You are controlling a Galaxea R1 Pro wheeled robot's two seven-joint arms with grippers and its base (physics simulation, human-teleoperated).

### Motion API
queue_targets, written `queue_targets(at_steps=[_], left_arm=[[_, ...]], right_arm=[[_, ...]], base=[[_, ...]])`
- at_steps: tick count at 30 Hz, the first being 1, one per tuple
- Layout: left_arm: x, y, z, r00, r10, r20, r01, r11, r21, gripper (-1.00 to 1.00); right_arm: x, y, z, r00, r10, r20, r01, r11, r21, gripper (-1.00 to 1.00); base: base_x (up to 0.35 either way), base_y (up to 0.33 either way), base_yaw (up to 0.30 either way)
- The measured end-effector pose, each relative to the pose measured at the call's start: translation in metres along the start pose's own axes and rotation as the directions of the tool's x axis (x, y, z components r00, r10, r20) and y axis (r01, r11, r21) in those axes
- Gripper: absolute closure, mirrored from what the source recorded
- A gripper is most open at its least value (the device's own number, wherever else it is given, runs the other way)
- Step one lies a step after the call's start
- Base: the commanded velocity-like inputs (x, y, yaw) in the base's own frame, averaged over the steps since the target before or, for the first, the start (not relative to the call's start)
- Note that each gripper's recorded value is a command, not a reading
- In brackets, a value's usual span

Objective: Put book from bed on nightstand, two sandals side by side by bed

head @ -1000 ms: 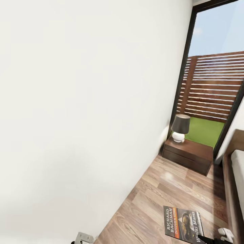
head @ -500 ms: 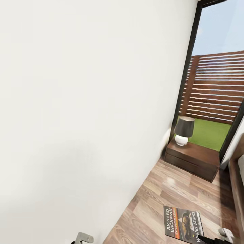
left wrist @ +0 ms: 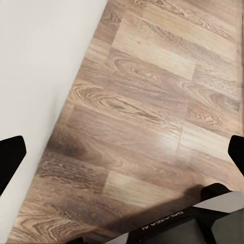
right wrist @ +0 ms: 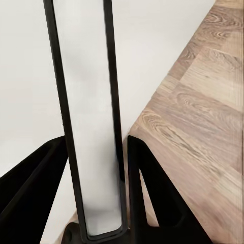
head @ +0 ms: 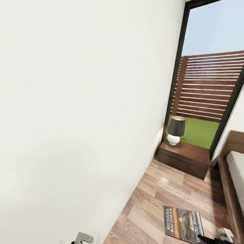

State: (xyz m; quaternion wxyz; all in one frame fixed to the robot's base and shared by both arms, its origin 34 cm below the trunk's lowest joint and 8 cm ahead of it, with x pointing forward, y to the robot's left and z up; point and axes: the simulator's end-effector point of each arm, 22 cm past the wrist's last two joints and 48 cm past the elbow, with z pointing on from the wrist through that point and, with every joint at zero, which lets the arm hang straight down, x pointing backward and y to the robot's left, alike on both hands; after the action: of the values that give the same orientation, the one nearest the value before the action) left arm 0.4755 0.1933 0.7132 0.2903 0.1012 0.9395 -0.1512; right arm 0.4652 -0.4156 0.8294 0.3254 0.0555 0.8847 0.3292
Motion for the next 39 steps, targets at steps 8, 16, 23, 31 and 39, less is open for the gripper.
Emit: queue_targets(at_steps=[8, 16, 23, 31, 39], left_arm=[[-0.0001, 0.0000, 0.0000, 1.000, 0.000, 0.000, 0.000, 1.000, 0.000, -1.00], [-0.0002, 0.0000, 0.0000, 1.000, 0.000, 0.000, 0.000, 1.000, 0.000, -1.00], [0.0000, 0.0000, 0.0000, 1.000, 0.000, 0.000, 0.000, 1.000, 0.000, -1.00], [-0.0004, 0.0001, 0.0001, 1.000, 0.000, 0.000, 0.000, 1.000, 0.000, -1.00], [-0.0002, 0.0000, 0.0000, 1.000, 0.000, 0.000, 0.000, 1.000, 0.000, -1.00]], right_arm=[[0.0005, -0.0001, 0.0000, 1.000, -0.001, -0.002, 0.001, 1.000, 0.000, 1.00], [0.0007, -0.0001, 0.0000, 1.000, -0.001, -0.003, 0.001, 1.000, 0.000, 1.00], [0.0007, -0.0001, 0.0000, 1.000, -0.001, -0.003, 0.001, 1.000, 0.000, 1.00], [0.0007, -0.0001, 0.0000, 1.000, -0.001, -0.003, 0.001, 1.000, 0.000, 1.00], [0.0007, -0.0001, 0.0000, 1.000, -0.001, -0.003, 0.001, 1.000, 0.000, 1.00]], base=[[0.001, 0.000, -0.259], [0.000, 0.000, -0.273], [0.000, 0.000, -0.281], [0.000, 0.000, -0.282], [0.000, 0.000, -0.282]])
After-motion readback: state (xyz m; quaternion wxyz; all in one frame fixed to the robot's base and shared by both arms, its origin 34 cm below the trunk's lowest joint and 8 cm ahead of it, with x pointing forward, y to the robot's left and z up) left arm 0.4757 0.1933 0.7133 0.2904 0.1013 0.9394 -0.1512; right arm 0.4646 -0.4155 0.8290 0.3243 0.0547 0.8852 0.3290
